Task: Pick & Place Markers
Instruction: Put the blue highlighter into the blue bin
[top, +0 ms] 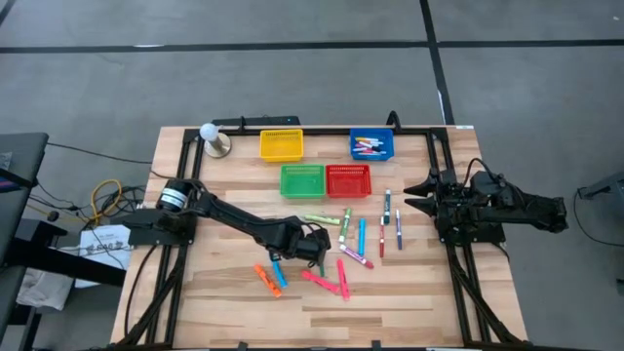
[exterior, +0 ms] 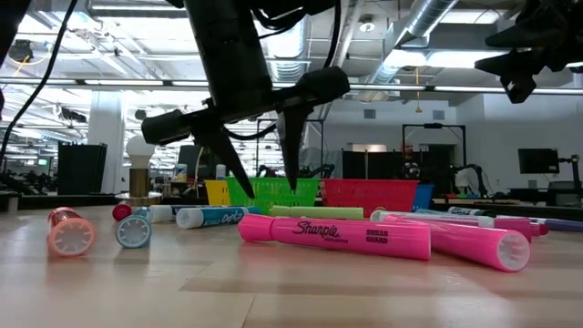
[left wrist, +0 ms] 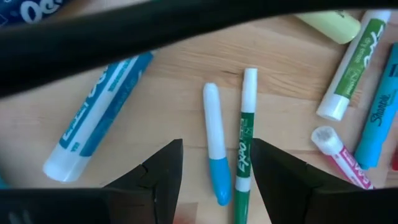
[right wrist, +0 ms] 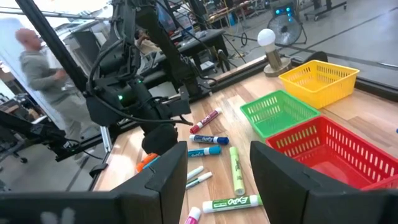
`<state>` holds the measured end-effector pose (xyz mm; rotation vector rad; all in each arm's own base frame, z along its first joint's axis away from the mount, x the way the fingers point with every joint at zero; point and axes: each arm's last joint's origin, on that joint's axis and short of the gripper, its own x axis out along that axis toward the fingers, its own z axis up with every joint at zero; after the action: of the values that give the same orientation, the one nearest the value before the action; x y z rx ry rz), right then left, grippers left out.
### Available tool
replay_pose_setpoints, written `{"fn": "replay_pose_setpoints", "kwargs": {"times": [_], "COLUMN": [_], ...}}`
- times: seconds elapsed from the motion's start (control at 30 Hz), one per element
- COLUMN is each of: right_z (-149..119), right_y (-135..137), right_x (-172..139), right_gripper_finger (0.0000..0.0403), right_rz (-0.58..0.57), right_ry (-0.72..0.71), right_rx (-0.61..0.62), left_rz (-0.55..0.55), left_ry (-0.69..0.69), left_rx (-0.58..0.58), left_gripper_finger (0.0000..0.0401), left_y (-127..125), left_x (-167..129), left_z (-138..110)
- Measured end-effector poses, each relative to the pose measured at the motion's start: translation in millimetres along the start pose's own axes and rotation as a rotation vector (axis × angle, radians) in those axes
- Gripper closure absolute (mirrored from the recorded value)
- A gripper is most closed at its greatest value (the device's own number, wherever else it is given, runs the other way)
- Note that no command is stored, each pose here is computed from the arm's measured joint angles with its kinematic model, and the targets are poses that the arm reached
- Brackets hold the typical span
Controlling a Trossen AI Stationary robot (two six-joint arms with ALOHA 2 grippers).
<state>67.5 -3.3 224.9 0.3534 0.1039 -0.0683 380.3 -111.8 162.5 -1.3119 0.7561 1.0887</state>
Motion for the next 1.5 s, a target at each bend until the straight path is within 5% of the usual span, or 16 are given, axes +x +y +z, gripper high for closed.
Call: {"fn": "replay_pose_setpoints", "kwargs": {"times": [0.7,1.5], "right_z": [-1,-2], "right_y": [0,-1], "right_x": [0,0], "right_gripper_finger": [0.0238,0.0234], "right_rz": [-0.002,-0.006], "right_ry": [0.006,0.018], "right_rx": [0.0,0.0], "left_rz": [0.068,0.036], "left_ry": [0.037,0.051], "left_rx": [-0.028,-0.072], "left_gripper_finger": [0.0215,0.0215], "left_y": [4,-3], "left_x": [22,12], "left_z": [-4,-4]}}
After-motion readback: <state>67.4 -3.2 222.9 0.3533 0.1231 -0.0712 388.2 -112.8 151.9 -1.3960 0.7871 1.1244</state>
